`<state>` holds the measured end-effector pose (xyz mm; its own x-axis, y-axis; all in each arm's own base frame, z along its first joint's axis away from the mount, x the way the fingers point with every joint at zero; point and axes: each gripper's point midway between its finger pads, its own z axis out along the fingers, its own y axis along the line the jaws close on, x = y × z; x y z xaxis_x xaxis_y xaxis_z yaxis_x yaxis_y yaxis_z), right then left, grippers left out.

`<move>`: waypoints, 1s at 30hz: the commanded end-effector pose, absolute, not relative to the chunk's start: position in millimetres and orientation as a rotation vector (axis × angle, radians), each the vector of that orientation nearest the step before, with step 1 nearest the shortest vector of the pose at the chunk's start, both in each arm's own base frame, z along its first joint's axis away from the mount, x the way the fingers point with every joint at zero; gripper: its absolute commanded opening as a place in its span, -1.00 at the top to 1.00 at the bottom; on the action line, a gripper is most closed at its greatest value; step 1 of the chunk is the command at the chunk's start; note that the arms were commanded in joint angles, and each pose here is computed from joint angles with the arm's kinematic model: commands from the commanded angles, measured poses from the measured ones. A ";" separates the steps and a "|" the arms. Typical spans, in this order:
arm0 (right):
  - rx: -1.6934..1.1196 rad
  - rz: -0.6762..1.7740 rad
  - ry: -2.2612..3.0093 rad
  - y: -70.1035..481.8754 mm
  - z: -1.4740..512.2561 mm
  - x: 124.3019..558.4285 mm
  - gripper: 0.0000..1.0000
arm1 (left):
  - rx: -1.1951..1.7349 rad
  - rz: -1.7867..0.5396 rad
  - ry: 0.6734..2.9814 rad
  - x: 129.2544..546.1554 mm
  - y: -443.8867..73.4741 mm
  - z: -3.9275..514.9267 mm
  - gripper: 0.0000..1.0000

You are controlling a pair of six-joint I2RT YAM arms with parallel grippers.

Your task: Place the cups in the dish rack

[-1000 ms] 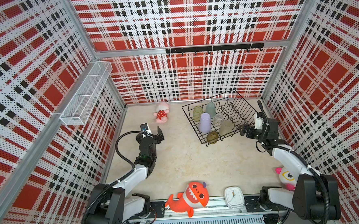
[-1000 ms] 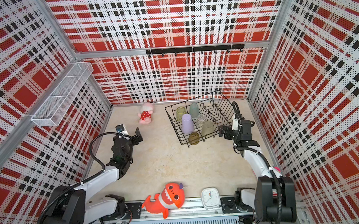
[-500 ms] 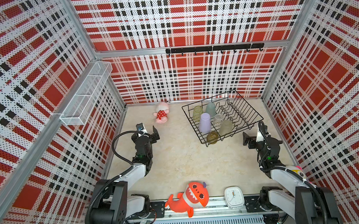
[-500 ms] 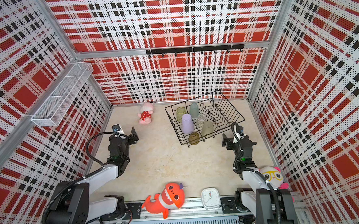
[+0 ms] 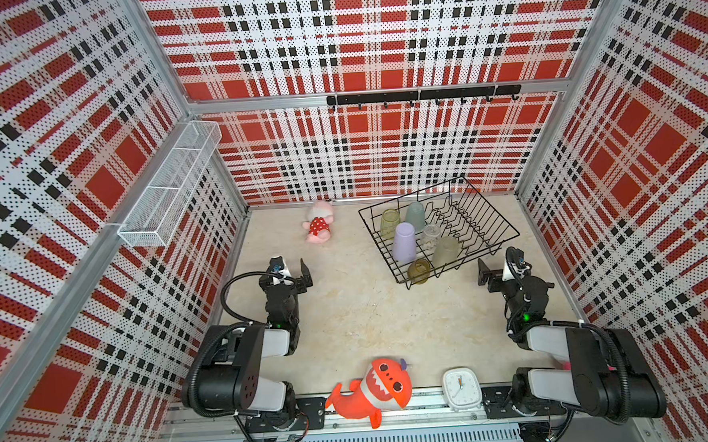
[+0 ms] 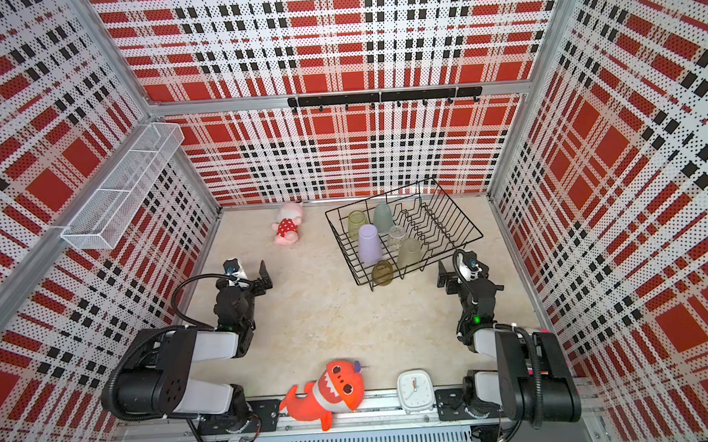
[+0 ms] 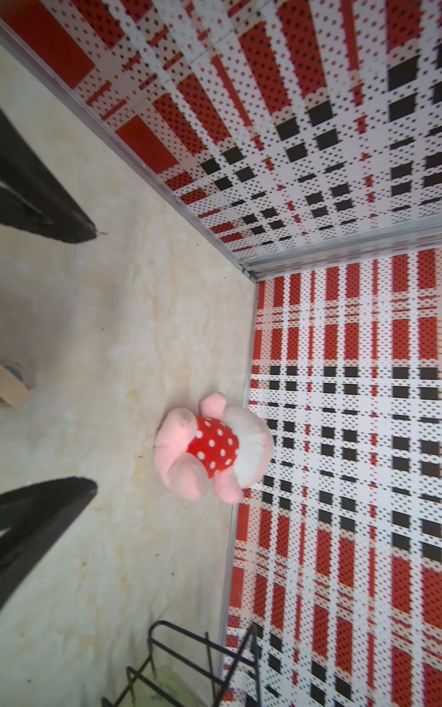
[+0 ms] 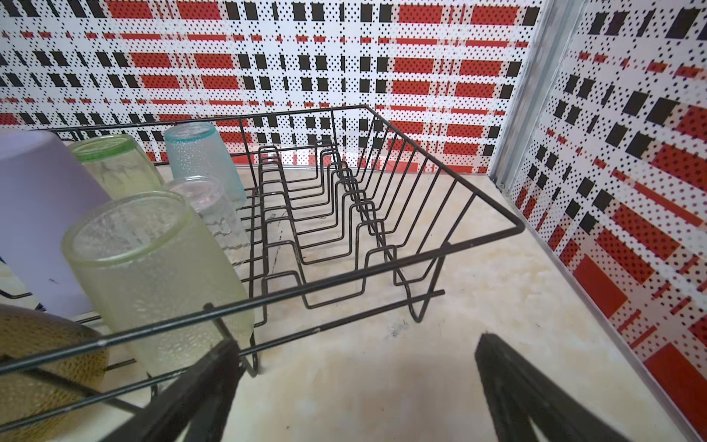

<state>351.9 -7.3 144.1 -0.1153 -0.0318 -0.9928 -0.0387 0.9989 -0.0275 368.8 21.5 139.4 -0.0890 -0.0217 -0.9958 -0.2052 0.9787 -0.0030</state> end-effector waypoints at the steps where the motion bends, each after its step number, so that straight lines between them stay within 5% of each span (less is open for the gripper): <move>1: -0.054 -0.031 1.631 -12.4 158.7 353.6 -1.00 | -0.180 0.126 1.518 369.6 26.1 168.7 -0.96; 30: 0.027 -0.057 1.630 -2.3 137.1 373.0 -1.00 | -0.166 0.088 1.528 373.5 27.6 158.1 -0.96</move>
